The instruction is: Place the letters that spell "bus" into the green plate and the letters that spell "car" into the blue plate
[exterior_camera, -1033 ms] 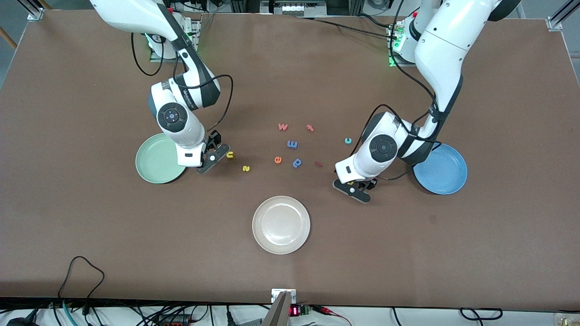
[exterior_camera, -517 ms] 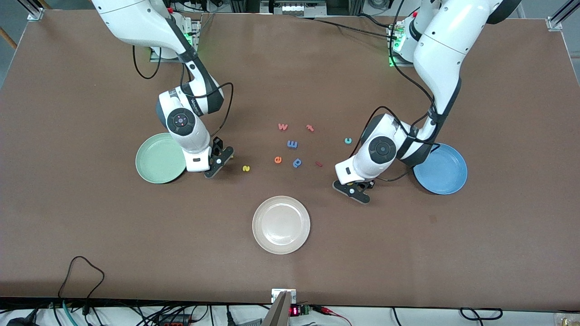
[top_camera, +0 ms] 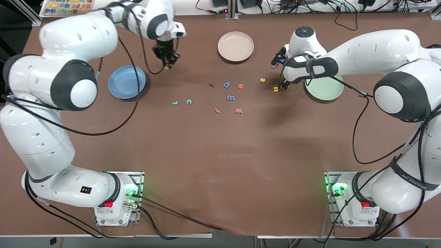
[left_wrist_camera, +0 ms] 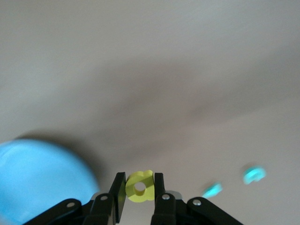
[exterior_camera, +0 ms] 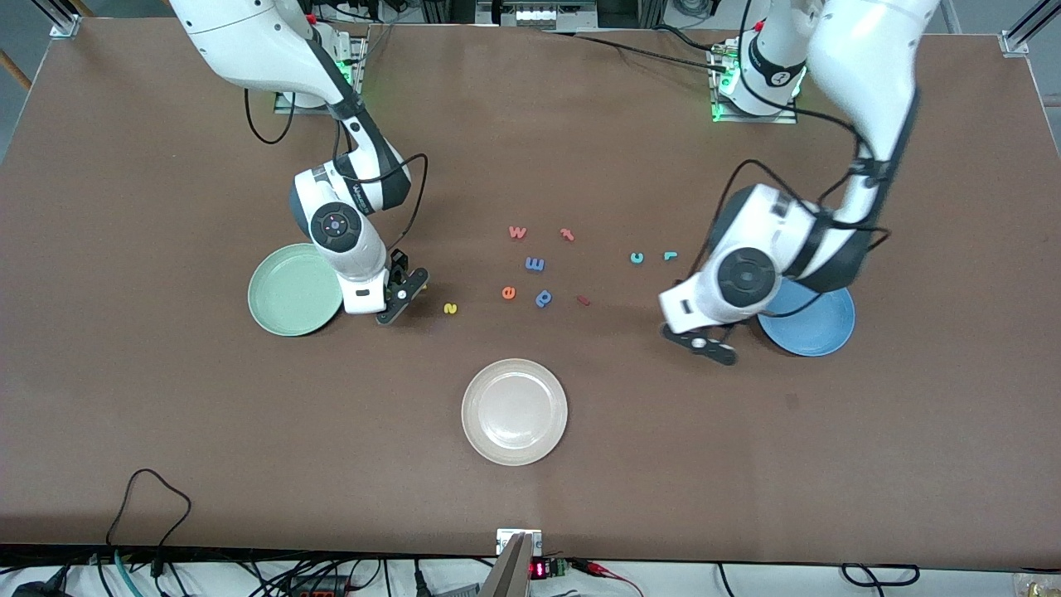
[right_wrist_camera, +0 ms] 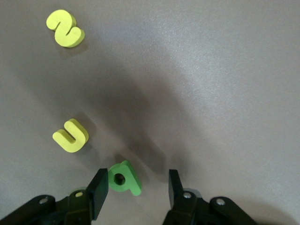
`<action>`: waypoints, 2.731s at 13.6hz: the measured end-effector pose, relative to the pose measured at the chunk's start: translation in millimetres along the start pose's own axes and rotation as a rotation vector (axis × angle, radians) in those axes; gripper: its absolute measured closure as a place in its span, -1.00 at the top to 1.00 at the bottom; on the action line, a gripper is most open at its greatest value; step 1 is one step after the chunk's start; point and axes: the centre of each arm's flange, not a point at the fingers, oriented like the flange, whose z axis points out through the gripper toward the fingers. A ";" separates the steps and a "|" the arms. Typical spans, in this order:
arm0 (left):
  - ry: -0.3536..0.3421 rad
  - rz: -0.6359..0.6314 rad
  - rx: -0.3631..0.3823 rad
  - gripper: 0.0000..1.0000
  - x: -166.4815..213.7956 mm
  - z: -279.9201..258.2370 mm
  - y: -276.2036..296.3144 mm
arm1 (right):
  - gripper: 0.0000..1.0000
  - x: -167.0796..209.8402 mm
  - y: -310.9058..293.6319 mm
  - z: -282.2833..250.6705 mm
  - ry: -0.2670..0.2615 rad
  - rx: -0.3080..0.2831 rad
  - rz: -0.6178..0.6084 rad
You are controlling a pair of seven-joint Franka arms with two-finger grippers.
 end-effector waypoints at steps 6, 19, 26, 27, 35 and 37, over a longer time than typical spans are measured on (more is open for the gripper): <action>-0.058 -0.030 -0.079 -0.44 -36.5 78.6 -139.8 | 0.22 -2.3 -5.2 4.8 -0.010 0.007 -0.006; -0.046 0.054 -0.050 1.00 -54.1 36.4 -45.5 | 0.11 -0.5 -15.0 8.8 -0.012 0.008 -0.022; 0.108 0.211 -0.099 1.00 -53.6 58.4 115.7 | -0.46 -1.1 -10.3 6.2 -0.003 0.000 -0.016; 0.146 0.223 -0.113 1.00 -56.9 71.7 124.1 | -0.46 -1.1 -10.2 6.2 -0.003 0.000 -0.016; 0.190 0.321 -0.073 1.00 -69.0 113.0 173.1 | -0.46 -57.0 82.9 -65.4 0.014 -0.005 0.171; 0.195 0.301 -0.092 1.00 -67.6 124.1 175.2 | -0.46 -97.7 122.2 -74.5 -0.004 0.013 0.263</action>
